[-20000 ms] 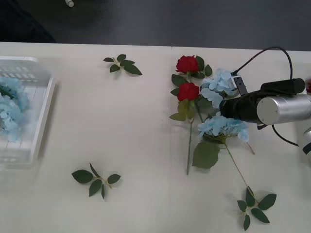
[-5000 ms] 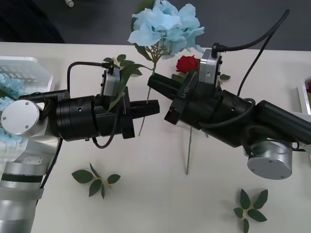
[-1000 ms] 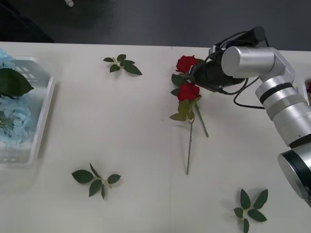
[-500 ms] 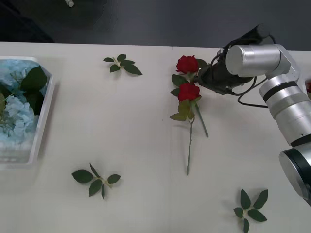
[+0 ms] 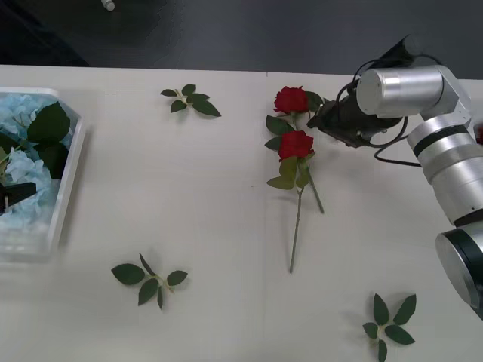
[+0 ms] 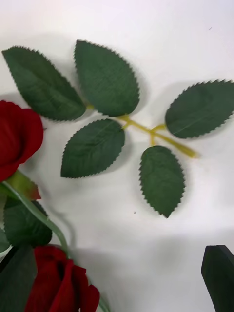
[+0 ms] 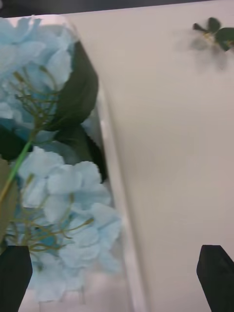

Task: Put the red flowers into the right box and the blue flowers into the left box

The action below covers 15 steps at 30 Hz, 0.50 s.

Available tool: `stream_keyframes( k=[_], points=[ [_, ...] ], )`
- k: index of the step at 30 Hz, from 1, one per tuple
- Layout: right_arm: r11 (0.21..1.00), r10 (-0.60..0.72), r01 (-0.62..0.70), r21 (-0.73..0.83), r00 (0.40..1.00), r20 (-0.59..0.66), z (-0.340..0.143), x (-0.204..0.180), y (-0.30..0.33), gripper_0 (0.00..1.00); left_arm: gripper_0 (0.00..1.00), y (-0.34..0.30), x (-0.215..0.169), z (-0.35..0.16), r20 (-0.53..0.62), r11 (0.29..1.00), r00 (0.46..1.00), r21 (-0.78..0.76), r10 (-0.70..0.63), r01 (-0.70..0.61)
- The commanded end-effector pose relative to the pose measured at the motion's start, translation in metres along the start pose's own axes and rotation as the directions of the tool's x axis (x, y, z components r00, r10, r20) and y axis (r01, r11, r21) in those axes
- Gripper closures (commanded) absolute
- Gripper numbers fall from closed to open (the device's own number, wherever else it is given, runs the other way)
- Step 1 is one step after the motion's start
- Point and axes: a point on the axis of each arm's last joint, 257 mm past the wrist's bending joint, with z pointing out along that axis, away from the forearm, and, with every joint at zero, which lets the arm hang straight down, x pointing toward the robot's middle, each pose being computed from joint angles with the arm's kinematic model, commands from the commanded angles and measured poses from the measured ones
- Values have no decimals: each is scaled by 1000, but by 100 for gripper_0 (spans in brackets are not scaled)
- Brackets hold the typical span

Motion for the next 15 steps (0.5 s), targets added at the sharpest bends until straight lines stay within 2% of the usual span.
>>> stream_keyframes(
  k=[1, 9, 11, 15],
  points=[
    [999, 39, -41, 35, 998, 53, -15, -27, -22, 0, 0, -24, -20, -19, 70, 996, 997, 79, 28, -33],
    [992, 74, -76, 99, 997, 24, -18, -19, -42, 0, 0, -83, -25, -28, 170, 941, 971, 264, 170, -211],
    [992, 58, -58, 108, 998, 4, -21, -12, -47, 0, 0, -102, -27, -34, 217, 899, 946, 319, 239, -300],
    [994, -14, 18, 107, 999, -33, -27, 6, -49, 0, 0, -130, -27, -47, 286, 829, 912, 398, 294, -392]
  ],
)
